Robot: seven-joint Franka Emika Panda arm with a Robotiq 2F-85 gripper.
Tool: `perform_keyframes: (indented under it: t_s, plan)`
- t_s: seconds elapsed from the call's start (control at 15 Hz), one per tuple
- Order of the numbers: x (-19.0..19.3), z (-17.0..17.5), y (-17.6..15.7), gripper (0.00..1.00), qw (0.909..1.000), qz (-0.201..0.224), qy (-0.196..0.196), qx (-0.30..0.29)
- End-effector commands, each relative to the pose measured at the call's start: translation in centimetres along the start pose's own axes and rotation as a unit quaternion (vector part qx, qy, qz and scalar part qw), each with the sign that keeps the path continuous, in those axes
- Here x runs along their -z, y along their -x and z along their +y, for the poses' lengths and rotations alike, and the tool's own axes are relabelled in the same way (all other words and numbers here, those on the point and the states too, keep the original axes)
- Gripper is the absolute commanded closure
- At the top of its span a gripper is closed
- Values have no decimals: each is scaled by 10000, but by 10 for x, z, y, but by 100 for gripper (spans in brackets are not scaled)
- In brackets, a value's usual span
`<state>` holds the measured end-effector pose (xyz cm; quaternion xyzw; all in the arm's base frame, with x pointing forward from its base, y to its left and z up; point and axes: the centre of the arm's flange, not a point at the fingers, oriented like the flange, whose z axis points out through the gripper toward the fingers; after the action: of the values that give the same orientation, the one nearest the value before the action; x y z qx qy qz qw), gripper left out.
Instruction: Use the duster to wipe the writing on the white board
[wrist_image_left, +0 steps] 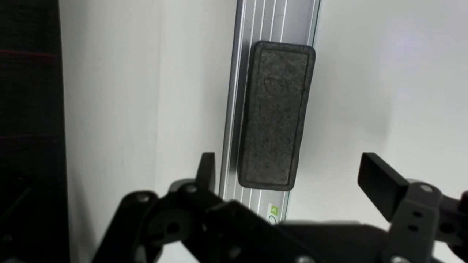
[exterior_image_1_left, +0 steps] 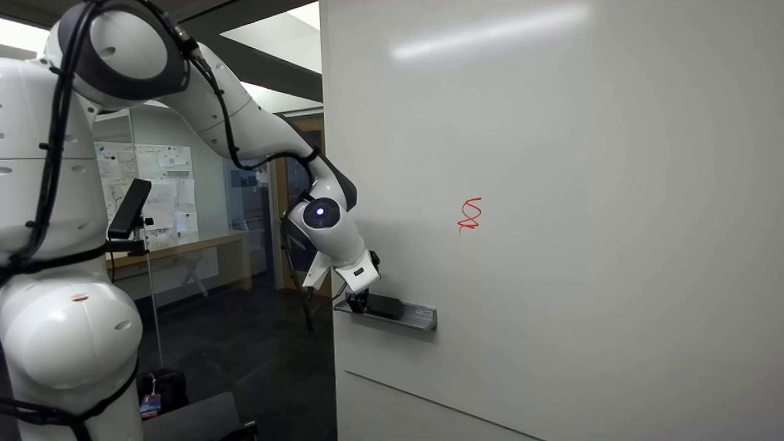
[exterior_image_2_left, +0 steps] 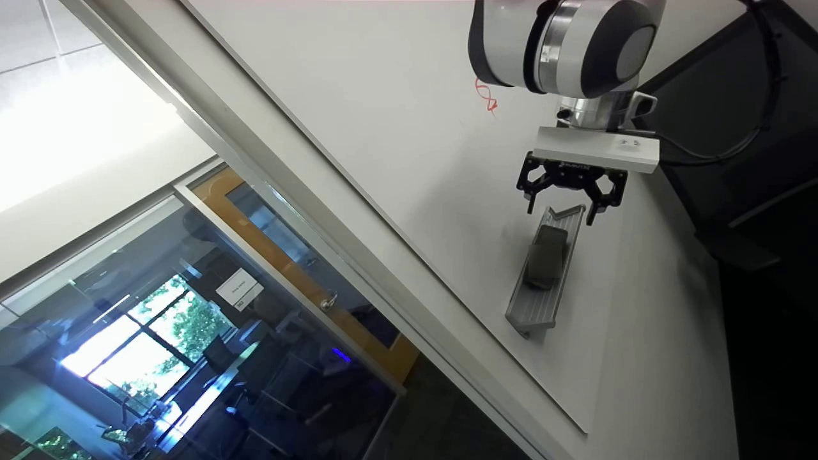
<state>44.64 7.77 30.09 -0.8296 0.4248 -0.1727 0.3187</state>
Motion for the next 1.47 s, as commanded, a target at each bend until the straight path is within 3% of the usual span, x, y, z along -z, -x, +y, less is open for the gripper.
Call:
perform_keyframes:
  t_s: [0.0, 0.2, 0.6, 0.87, 1.33, 1.4]
  plan:
    - [-19, 1, 7, 1, 9992, 407, 42, -11]
    - [-28, 0, 12, 5, 9986, 509, 121, -1]
    - [-51, 1, 17, 2, 9986, 521, 118, 21]
    - [-64, 1, 20, 11, 9984, 538, 133, 78]
    - [-77, -1, 22, 13, 9980, 604, 122, 163]
    - [-78, -1, 22, 17, 9979, 615, 115, 171]
